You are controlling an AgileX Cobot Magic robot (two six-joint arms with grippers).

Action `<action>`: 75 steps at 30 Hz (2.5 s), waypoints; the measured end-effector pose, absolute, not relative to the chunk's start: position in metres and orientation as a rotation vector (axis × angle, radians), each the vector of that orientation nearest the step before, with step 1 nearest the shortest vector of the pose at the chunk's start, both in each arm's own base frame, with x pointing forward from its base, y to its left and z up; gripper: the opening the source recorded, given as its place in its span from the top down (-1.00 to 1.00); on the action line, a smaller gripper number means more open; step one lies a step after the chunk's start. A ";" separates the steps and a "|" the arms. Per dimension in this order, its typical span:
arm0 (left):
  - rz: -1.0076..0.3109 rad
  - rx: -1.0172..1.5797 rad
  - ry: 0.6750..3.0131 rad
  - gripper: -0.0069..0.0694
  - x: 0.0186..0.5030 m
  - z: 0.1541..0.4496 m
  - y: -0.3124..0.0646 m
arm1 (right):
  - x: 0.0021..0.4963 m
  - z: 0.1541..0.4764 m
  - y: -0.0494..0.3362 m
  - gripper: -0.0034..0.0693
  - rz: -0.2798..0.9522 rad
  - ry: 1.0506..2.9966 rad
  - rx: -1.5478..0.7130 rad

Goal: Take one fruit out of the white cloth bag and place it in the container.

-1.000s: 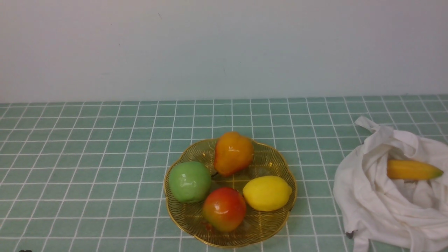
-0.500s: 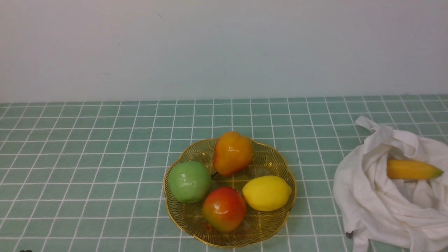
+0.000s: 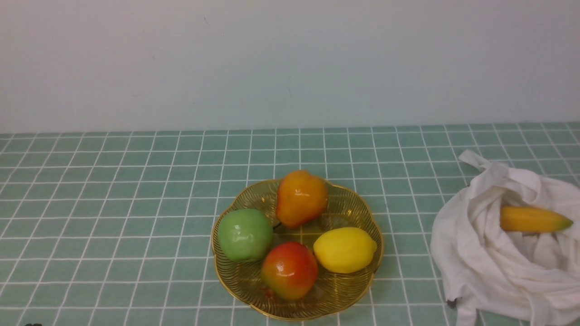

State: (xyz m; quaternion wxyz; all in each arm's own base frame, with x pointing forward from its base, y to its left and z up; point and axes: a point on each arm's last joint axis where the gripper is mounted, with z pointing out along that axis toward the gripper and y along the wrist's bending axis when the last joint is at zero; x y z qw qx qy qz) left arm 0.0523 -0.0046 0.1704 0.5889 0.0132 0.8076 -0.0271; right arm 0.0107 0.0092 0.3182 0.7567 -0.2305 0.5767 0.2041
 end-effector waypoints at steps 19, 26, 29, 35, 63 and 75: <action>-0.063 0.031 1.881 0.84 0.052 0.170 -0.005 | 0.054 0.181 0.002 0.94 -0.071 1.782 -0.127; -0.063 0.031 1.881 0.84 0.052 0.170 -0.005 | 0.054 0.181 0.000 0.94 -0.091 1.783 -0.109; -0.063 0.031 1.881 0.84 0.052 0.170 -0.005 | 0.054 0.181 0.000 0.94 -0.091 1.783 -0.109; -0.063 0.031 1.881 0.84 0.052 0.170 -0.005 | 0.054 0.181 0.000 0.94 -0.091 1.783 -0.109; -0.063 0.031 1.881 0.84 0.052 0.170 -0.005 | 0.054 0.181 0.000 0.94 -0.093 1.783 -0.109; -0.063 0.031 1.881 0.84 0.052 0.170 -0.005 | 0.054 0.181 0.000 0.94 -0.093 1.783 -0.109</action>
